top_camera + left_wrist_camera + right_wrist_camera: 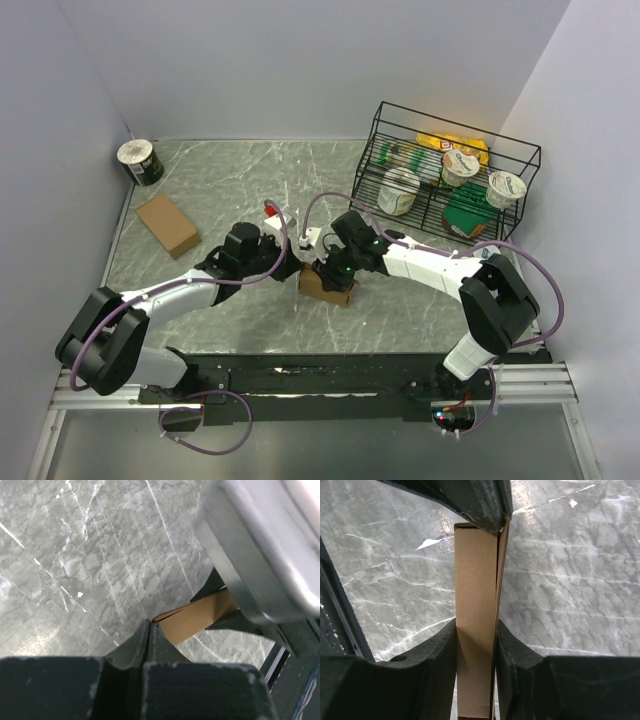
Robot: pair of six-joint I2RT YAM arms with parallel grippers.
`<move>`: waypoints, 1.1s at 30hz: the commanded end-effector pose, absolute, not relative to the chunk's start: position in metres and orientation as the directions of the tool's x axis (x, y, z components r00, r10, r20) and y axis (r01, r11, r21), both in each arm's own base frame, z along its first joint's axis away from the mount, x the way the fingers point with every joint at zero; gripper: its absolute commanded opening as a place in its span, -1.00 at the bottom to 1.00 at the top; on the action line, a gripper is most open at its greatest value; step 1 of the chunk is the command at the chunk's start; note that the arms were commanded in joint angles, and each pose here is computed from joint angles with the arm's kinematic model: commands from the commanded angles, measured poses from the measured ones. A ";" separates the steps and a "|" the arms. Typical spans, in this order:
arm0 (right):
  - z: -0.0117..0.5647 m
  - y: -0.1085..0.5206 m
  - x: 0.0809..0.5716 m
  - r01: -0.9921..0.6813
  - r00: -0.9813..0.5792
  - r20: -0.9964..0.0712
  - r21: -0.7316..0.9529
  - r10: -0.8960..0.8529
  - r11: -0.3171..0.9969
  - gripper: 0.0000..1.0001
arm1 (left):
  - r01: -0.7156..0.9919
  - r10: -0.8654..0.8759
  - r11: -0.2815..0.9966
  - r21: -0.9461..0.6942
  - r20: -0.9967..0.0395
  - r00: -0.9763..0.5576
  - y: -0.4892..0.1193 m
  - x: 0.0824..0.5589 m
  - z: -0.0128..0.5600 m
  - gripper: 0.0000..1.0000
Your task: Fold the paper box
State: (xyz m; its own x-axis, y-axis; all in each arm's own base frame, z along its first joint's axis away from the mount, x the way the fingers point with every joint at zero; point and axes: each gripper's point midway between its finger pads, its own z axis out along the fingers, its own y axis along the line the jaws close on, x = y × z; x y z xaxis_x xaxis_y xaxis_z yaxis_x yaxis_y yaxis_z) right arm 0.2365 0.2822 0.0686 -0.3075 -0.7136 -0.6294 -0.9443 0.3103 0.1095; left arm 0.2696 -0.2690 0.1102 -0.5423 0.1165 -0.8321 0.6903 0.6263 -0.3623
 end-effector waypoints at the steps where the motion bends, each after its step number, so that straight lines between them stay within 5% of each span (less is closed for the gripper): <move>1: 0.058 0.271 0.244 -0.940 -0.277 -0.599 0.006 -0.752 0.341 -0.24 | 0.629 0.032 0.648 -0.429 -0.810 -0.586 -0.282 0.269 0.121 -0.98; 33: 0.059 0.262 0.255 -0.917 -0.259 -0.595 -0.095 -0.761 0.387 -0.25 | 0.597 0.039 0.700 -0.391 -0.815 -0.579 -0.274 0.228 0.077 -0.98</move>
State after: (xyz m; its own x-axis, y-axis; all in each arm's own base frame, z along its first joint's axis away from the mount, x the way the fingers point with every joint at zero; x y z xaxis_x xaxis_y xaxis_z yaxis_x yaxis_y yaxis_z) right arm 0.2395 0.2769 0.0681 -0.2685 -0.7308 -0.6276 -0.9398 0.3418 0.0040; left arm 0.2599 -0.2722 0.1091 -0.4748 -0.0168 -0.8799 0.5960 0.7295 -0.3356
